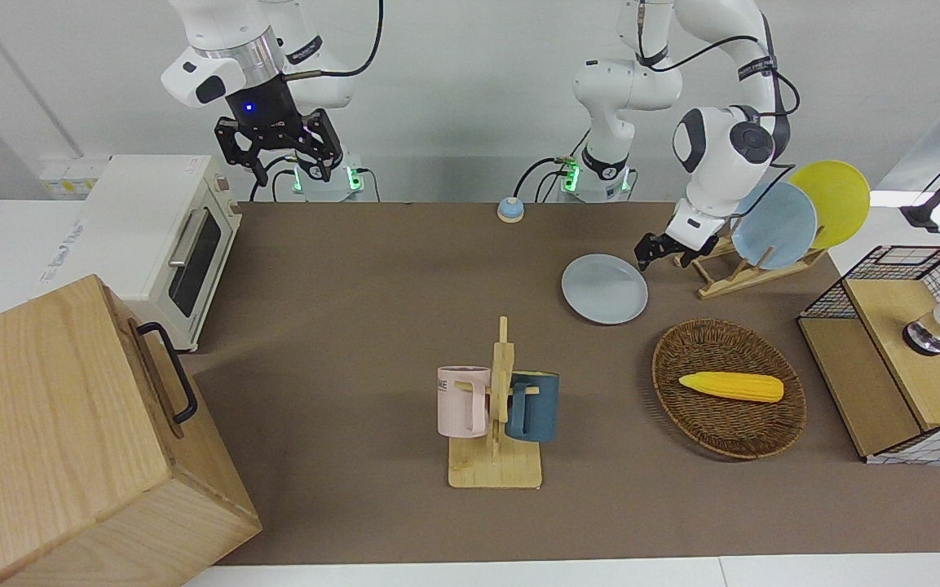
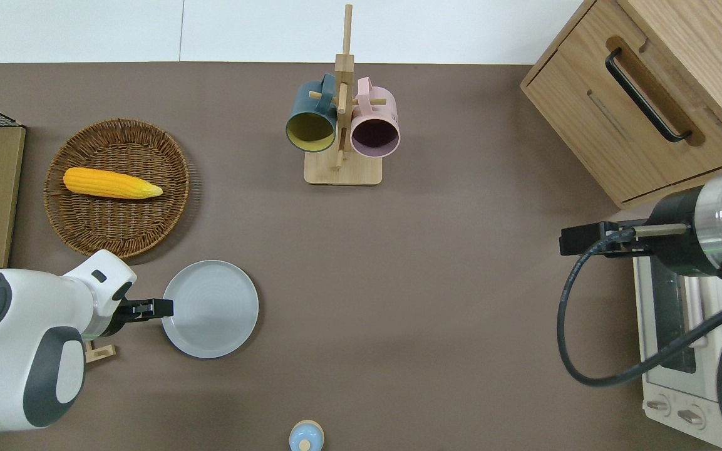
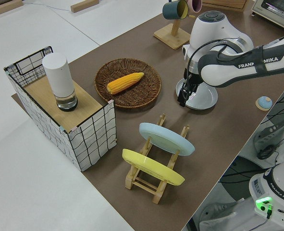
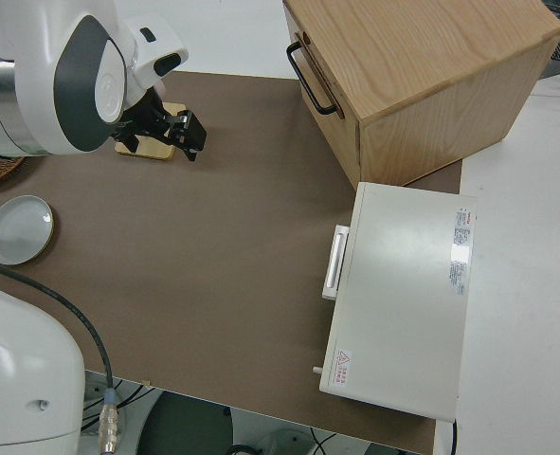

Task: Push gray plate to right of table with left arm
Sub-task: 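Lower the left gripper against the plate's rim nearest the basket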

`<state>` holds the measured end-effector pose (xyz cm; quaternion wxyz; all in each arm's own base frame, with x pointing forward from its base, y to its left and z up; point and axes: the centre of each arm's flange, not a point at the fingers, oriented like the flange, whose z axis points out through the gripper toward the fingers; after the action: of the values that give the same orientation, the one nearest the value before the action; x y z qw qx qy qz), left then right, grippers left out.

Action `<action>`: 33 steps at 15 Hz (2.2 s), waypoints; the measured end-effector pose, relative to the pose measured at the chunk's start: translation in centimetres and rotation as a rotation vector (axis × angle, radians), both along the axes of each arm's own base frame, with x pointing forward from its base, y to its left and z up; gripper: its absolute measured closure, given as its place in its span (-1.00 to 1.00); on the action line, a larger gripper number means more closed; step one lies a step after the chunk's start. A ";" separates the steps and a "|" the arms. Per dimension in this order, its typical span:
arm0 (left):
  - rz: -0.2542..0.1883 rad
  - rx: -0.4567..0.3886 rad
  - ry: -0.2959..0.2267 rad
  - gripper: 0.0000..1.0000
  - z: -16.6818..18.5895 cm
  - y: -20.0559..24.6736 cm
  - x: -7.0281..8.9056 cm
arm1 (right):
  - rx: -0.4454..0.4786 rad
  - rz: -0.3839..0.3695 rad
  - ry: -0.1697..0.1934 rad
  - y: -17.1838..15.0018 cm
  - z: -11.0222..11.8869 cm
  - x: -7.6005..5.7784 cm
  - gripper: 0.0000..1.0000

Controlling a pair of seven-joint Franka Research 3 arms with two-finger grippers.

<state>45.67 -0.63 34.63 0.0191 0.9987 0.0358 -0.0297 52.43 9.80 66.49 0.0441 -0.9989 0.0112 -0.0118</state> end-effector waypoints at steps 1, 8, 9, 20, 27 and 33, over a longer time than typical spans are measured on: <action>-0.001 0.001 -0.004 -0.99 -0.6 -0.1 -0.3 | 0.000 0.000 0.000 0.0 0.0 0.0 -0.99; -0.021 0.004 -0.004 -0.96 -3.2 -1.2 -1.7 | 0.000 0.000 0.000 0.0 0.0 0.0 -0.99; -0.023 0.005 -0.002 -0.94 -3.4 -1.3 -1.7 | 0.000 0.000 0.000 0.0 0.0 0.0 -0.99; -0.021 0.001 0.009 0.52 -4.7 -1.8 -1.6 | 0.000 0.000 0.000 0.0 0.0 0.0 -0.99; -0.010 -0.011 -0.008 0.95 -4.1 -2.0 -1.4 | 0.000 0.000 0.000 0.0 0.0 0.0 -0.99; -0.007 -0.010 -0.009 0.95 -4.2 -2.9 -1.5 | 0.000 0.000 0.000 0.0 0.0 0.0 -0.99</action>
<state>44.20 -3.50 30.46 0.0243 0.9989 0.0320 -0.0257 52.43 9.80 66.49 0.0441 -0.9989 0.0112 -0.0118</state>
